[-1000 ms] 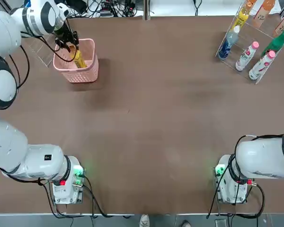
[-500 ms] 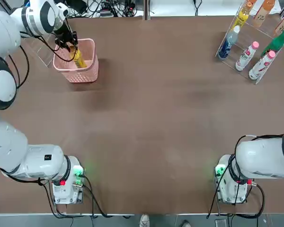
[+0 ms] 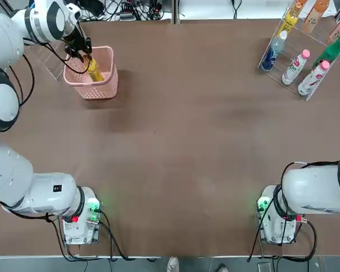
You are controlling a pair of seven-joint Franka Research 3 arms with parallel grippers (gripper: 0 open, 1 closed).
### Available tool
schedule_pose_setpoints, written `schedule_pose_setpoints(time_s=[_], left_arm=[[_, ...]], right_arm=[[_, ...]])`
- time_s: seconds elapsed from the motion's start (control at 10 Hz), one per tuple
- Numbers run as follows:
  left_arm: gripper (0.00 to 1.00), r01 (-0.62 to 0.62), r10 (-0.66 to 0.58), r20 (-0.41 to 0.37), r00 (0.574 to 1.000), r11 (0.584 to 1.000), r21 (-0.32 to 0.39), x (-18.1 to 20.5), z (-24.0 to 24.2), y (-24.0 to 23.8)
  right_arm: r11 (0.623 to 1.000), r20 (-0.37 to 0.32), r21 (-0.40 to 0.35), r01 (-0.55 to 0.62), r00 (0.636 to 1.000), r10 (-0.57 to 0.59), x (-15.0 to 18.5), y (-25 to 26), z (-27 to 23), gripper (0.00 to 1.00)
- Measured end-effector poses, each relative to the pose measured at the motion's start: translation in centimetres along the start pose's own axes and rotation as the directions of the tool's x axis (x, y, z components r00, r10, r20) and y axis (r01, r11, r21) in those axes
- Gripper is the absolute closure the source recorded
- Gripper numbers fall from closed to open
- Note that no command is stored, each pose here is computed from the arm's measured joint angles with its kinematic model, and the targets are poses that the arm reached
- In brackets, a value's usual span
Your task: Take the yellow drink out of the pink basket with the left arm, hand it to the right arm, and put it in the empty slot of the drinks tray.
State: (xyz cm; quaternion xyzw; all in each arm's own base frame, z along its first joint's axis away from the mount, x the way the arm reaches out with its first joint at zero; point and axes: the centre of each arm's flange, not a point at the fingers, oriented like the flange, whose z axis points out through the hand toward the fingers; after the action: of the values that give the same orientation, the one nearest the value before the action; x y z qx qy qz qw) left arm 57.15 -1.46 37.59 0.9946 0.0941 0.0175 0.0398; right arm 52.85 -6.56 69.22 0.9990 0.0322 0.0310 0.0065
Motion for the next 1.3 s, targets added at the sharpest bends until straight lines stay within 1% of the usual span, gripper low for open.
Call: schedule_pose_setpoints(time_s=[0.2, 0.8, 1.1, 1.3], left_arm=[[0.66, -0.002, 0.002, -0.002, 1.000, 1.000, 0.003, 0.0, -0.1, -0.1], [0.66, -0.005, 0.005, -0.006, 1.000, 1.000, 0.004, 0.2, -0.5, 0.1], [0.66, -0.013, 0.013, -0.006, 1.000, 1.000, 0.001, 1.2, -3.2, 0.7], [0.66, -0.019, 0.019, -0.022, 1.000, 1.000, -0.005, 2.3, -6.5, 1.3]], right_arm=[[1.000, 0.000, 0.000, 0.000, 1.000, 0.000, 0.0, 0.0, 0.0, 0.01], [1.000, 0.000, 0.000, 0.000, 1.000, 0.000, 0.0, 0.0, 0.0, 0.01], [1.000, 0.000, 0.000, 0.000, 1.000, 0.000, 0.0, 0.0, 0.0, 0.01], [1.000, 0.000, 0.000, -0.001, 1.000, 0.001, 0.0, 0.0, 0.0, 0.01]])
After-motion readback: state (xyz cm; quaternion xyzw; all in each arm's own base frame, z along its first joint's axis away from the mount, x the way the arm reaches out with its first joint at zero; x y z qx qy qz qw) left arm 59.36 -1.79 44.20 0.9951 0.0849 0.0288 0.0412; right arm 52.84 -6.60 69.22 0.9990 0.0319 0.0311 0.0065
